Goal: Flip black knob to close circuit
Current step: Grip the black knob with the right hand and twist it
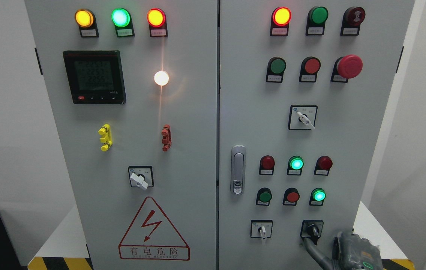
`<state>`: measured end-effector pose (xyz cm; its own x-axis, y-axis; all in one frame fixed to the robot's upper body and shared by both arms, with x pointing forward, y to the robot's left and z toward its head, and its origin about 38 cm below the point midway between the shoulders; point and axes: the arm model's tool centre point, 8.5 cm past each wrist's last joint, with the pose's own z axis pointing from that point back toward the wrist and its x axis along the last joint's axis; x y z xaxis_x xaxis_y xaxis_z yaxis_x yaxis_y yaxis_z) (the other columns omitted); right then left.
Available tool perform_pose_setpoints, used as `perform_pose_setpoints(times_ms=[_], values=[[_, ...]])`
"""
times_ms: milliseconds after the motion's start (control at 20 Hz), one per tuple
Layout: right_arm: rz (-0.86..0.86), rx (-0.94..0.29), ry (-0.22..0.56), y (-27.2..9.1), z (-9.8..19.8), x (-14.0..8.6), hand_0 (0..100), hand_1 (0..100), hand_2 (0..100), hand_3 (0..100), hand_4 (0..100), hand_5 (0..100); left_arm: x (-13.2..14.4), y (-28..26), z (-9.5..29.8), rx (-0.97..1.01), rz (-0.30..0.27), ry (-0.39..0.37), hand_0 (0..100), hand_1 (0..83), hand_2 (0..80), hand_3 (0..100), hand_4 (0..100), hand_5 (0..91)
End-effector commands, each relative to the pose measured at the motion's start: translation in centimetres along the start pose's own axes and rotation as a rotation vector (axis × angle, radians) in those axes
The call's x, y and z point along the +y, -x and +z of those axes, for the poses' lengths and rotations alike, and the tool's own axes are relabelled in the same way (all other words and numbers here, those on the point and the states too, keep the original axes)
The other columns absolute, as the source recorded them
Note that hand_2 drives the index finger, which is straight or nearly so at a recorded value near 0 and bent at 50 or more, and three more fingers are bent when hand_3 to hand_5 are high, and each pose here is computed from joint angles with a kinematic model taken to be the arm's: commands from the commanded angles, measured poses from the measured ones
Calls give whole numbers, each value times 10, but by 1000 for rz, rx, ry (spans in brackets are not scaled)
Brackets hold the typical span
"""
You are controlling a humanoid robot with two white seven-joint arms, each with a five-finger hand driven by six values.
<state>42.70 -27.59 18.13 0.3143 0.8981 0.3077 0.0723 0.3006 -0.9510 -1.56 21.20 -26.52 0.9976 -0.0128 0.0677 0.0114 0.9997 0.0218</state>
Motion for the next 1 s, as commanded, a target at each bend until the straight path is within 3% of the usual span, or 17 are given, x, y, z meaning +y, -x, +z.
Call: perform_pose_setpoints(times_ms=[0, 950], values=[[-16, 46, 1, 17, -3, -1, 0, 11, 884, 1000, 904, 812, 0, 0, 0, 0, 0, -1, 120, 556, 0, 0, 0, 0], [-37, 39, 53, 17, 0, -15, 0, 13, 877, 1000, 903, 815, 0, 0, 0, 0, 0, -1, 120, 556, 0, 0, 0, 0]])
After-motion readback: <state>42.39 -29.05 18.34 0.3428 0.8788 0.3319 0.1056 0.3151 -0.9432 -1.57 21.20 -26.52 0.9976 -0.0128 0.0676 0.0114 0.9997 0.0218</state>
